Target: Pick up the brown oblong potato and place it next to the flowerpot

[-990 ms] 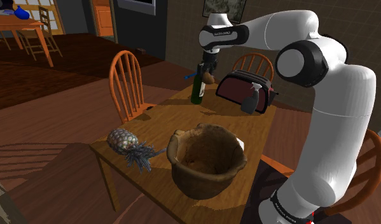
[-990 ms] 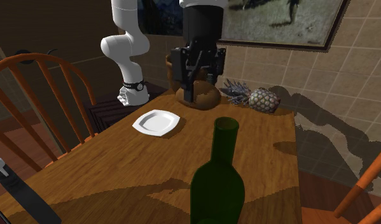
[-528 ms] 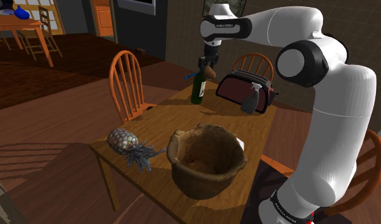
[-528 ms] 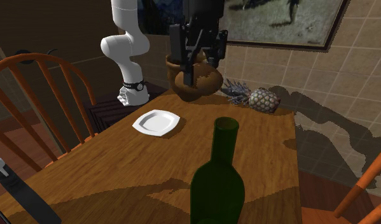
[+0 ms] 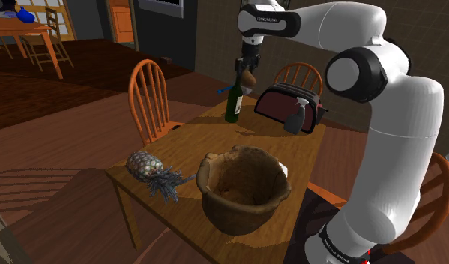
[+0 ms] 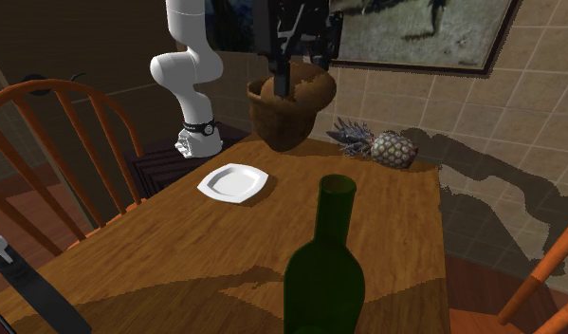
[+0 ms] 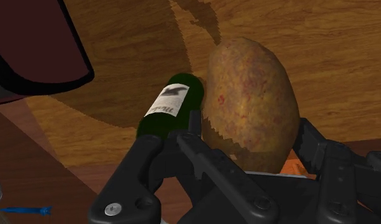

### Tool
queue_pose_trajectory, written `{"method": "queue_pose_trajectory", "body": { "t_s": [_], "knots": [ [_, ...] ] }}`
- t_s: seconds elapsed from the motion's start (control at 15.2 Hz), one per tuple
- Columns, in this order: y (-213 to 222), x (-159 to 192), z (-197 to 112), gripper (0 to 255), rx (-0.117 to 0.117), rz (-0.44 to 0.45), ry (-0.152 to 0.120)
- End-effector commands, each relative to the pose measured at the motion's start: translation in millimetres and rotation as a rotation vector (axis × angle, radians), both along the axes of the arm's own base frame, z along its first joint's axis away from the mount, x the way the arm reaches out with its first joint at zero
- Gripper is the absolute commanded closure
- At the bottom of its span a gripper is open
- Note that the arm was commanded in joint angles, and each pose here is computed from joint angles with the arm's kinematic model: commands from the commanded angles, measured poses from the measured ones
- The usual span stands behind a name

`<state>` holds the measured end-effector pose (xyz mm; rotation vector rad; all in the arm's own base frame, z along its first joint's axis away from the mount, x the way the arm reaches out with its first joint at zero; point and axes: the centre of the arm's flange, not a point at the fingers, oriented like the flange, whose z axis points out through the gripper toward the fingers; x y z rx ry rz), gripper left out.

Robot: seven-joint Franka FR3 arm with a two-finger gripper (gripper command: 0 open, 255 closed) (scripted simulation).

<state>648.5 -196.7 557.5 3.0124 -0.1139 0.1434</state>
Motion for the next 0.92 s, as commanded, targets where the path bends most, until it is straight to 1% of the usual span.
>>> {"method": "queue_pose_trajectory", "body": {
  "t_s": [0.0,0.86],
  "knots": [
    [20,-8,2,255,0.0,0.0,0.0],
    [179,-72,3,255,0.0,0.0,0.0]
  ]
}}
